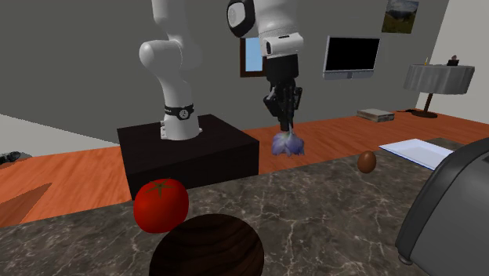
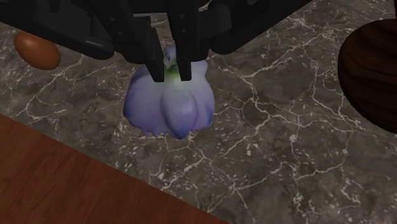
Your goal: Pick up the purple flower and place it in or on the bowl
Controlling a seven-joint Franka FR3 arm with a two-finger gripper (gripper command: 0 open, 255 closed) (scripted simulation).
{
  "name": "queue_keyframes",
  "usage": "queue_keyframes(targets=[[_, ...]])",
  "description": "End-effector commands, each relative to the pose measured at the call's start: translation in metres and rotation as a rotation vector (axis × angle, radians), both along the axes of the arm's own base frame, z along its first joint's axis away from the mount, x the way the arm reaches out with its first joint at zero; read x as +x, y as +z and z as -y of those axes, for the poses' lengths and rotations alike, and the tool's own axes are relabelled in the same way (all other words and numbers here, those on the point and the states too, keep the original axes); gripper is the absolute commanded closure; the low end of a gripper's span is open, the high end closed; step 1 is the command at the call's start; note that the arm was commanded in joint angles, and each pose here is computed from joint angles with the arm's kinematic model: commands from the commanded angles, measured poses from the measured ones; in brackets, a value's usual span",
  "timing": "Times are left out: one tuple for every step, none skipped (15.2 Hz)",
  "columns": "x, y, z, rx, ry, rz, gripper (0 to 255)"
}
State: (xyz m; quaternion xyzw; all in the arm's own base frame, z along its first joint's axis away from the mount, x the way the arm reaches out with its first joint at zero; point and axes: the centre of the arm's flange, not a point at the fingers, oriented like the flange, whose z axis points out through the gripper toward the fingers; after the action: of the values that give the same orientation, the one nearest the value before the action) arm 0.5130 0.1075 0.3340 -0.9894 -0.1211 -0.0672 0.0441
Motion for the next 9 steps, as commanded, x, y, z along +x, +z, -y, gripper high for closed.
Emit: queue_keyframes(targets=[[0.008,0.006,0.025,0.0,0.001,0.0,255],[0.013,0.007,0.037,0.0,0.001,0.0,255],[0.018,0.009,0.049,0.0,0.001,0.0,255],[0.022,0.011,0.062,0.0,0.001,0.0,255],[0.027,0.012,0.074,0.0,0.001,0.0,255],[0.031,0.014,0.086,0.0,0.001,0.0,255],[0.036,0.016,0.098,0.0,0.001,0.0,255],[0.04,0.017,0.111,0.0,0.001,0.0,255],[0.045,0.019,0.123,0.0,0.001,0.0,255]])
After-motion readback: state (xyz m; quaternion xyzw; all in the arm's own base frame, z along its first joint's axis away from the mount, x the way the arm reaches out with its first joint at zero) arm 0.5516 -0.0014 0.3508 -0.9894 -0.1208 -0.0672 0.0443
